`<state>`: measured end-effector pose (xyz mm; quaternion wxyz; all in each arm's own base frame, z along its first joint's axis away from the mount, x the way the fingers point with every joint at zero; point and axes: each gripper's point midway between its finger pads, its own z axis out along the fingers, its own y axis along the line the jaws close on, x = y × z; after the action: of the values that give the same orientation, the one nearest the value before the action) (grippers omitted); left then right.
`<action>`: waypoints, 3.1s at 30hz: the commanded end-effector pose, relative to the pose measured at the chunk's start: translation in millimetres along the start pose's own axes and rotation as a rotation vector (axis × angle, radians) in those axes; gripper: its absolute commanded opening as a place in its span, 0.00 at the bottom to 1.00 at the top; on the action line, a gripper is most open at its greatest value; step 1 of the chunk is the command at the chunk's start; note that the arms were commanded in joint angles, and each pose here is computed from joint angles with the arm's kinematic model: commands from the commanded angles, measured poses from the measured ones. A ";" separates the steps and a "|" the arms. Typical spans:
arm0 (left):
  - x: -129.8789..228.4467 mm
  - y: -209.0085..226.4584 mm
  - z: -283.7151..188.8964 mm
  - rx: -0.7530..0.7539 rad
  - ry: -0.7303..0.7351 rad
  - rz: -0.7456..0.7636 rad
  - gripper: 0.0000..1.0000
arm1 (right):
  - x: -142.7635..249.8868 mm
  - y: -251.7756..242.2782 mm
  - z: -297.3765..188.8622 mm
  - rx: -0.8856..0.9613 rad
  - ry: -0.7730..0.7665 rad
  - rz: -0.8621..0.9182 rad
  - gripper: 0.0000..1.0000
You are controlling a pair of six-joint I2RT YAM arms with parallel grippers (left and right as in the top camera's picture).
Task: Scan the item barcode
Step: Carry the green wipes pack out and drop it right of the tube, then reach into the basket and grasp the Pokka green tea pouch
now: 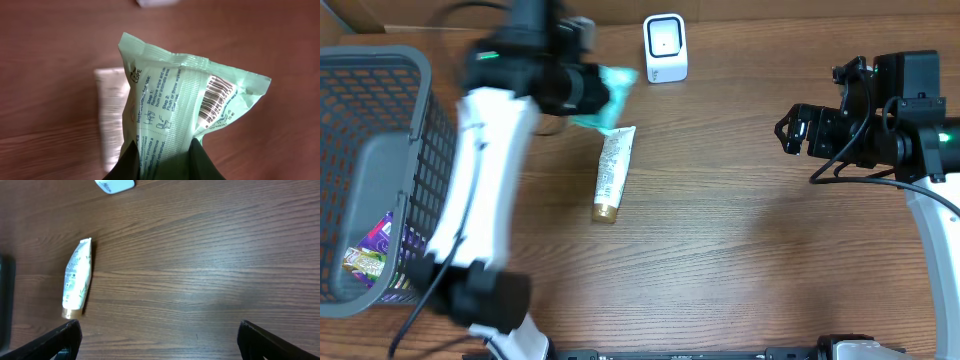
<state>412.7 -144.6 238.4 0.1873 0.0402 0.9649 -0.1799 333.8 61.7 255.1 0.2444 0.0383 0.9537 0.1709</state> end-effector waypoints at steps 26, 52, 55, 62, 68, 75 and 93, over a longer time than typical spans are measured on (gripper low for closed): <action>-50.9 19.5 -127.0 -0.293 -0.271 0.040 0.68 | -7.9 5.7 -5.8 -0.015 -0.029 -0.012 1.00; 228.4 382.3 -214.4 -0.681 -0.070 -1.330 0.60 | -12.5 6.7 -6.0 -0.019 -0.048 -0.019 1.00; 228.0 400.1 -190.7 -0.683 -0.088 -1.305 0.61 | -12.6 6.6 -6.0 -0.018 -0.048 -0.023 1.00; 247.9 403.6 -137.4 -0.670 0.022 -1.241 0.64 | -14.9 3.2 -6.1 0.002 -0.059 -0.024 1.00; 274.8 402.7 -116.5 -0.702 0.105 -1.256 0.67 | -16.3 -0.8 -6.2 0.026 -0.066 -0.024 1.00; 284.4 410.5 -104.9 -0.735 0.104 -1.254 0.77 | -16.6 -1.8 -6.3 0.032 -0.067 -0.023 1.00; 211.0 410.7 -170.8 -0.692 -0.107 -1.192 0.04 | -17.8 -4.7 -6.5 0.049 -0.073 -0.023 1.00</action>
<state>189.2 282.5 111.6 0.0272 -0.5794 0.8126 0.0564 342.4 53.1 257.3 0.2647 0.0428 0.9521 0.1467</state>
